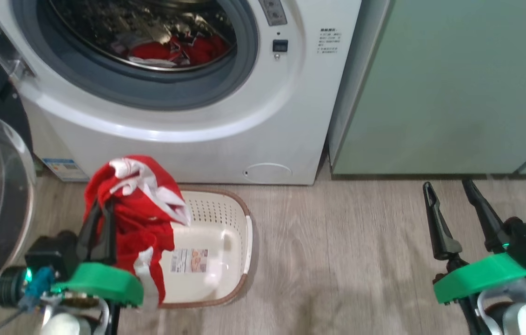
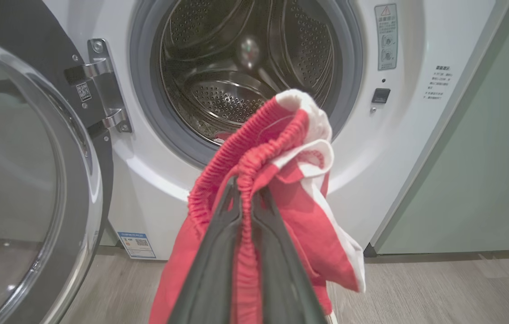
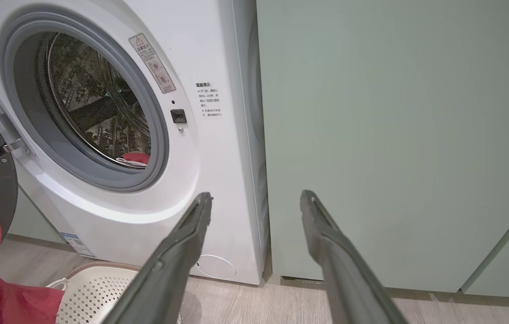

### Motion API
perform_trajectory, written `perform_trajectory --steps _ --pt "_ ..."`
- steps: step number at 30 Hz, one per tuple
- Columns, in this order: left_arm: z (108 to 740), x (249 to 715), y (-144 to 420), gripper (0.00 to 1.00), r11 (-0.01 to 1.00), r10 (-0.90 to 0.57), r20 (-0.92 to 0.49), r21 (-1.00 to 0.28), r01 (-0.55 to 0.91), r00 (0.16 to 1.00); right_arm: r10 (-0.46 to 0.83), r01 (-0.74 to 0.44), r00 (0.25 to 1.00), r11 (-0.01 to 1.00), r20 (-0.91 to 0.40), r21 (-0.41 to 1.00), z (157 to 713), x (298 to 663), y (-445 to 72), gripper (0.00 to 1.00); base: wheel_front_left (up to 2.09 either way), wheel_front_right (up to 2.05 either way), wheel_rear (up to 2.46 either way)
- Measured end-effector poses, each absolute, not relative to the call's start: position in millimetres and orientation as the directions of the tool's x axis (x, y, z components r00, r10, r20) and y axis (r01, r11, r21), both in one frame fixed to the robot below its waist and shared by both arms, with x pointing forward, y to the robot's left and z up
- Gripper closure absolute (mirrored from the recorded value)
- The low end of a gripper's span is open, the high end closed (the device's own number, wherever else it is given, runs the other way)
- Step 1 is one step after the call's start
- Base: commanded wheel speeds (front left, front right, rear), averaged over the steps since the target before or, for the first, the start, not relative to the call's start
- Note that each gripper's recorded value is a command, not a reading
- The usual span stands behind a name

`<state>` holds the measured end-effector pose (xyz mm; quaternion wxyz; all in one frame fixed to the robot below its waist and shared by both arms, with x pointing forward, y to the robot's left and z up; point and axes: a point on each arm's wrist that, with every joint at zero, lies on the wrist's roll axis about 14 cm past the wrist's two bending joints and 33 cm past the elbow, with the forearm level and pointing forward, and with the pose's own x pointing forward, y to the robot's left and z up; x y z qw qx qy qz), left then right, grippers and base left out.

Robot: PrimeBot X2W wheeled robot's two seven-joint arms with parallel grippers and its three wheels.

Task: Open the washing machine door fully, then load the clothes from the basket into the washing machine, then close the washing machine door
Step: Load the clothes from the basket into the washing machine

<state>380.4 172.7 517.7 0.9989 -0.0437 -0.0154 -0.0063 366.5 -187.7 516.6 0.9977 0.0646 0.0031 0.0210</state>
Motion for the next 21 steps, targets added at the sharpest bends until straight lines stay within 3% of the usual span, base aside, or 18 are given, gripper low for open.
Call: perform_trajectory --steps 8,21 --pt "508.3 427.8 171.9 1.0 0.993 -0.019 0.02 -0.112 0.021 1.0 0.031 -0.025 0.999 0.991 -0.041 0.129 500.8 381.5 -191.3 0.0 0.0 0.0 0.0" --pt "474.2 572.5 161.3 1.0 0.986 -0.117 -0.091 -0.132 0.105 0.989 -0.037 0.049 0.996 0.984 -0.076 0.17 461.2 412.2 -210.4 0.0 0.0 0.0 0.0"
